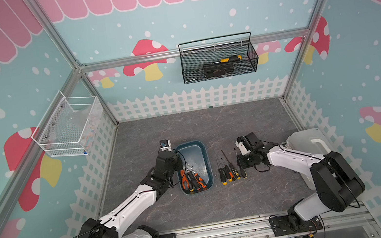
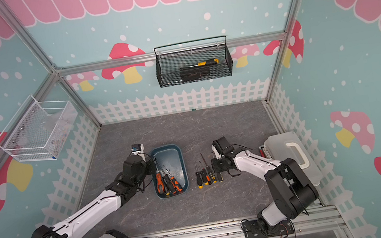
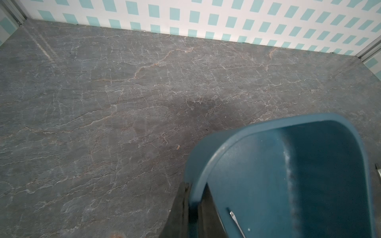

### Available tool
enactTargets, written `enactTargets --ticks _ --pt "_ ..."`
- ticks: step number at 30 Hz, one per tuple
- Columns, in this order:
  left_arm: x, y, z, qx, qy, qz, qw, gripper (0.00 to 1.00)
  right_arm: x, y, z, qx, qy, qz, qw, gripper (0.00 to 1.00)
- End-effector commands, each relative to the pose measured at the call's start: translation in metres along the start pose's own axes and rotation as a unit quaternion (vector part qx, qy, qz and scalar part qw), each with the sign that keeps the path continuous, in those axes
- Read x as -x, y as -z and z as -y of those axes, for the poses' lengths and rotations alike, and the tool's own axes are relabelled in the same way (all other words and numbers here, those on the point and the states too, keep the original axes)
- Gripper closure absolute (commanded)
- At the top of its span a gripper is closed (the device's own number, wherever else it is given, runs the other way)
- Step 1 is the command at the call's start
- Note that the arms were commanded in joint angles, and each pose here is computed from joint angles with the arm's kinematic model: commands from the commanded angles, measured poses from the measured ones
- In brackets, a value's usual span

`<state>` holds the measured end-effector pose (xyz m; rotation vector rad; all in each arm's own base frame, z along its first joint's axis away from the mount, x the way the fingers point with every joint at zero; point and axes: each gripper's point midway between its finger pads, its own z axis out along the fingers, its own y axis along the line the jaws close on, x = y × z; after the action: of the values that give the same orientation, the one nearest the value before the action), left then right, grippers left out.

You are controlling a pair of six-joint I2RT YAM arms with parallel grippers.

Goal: Take out the screwdriver from the storage box
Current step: Place the screwdriver at the center of the board.

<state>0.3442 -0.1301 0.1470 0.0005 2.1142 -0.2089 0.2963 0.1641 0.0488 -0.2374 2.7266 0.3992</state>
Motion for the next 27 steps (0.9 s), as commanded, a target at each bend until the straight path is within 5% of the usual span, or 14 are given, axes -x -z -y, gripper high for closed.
enactTargets --ticks 1,14,27 --pt "0.021 0.003 0.006 -0.012 0.0 0.024 1.0 1.0 0.007 -0.003 -0.003 0.013 0.002 0.004 1.0 1.0" --pt "0.019 0.002 0.006 -0.01 0.0 0.022 1.0 1.0 0.002 -0.016 0.002 0.018 -0.006 -0.014 1.0 0.99" --pt "0.016 0.003 0.004 -0.01 0.004 0.021 1.0 1.0 -0.002 -0.021 0.005 0.019 -0.017 -0.018 1.0 0.76"
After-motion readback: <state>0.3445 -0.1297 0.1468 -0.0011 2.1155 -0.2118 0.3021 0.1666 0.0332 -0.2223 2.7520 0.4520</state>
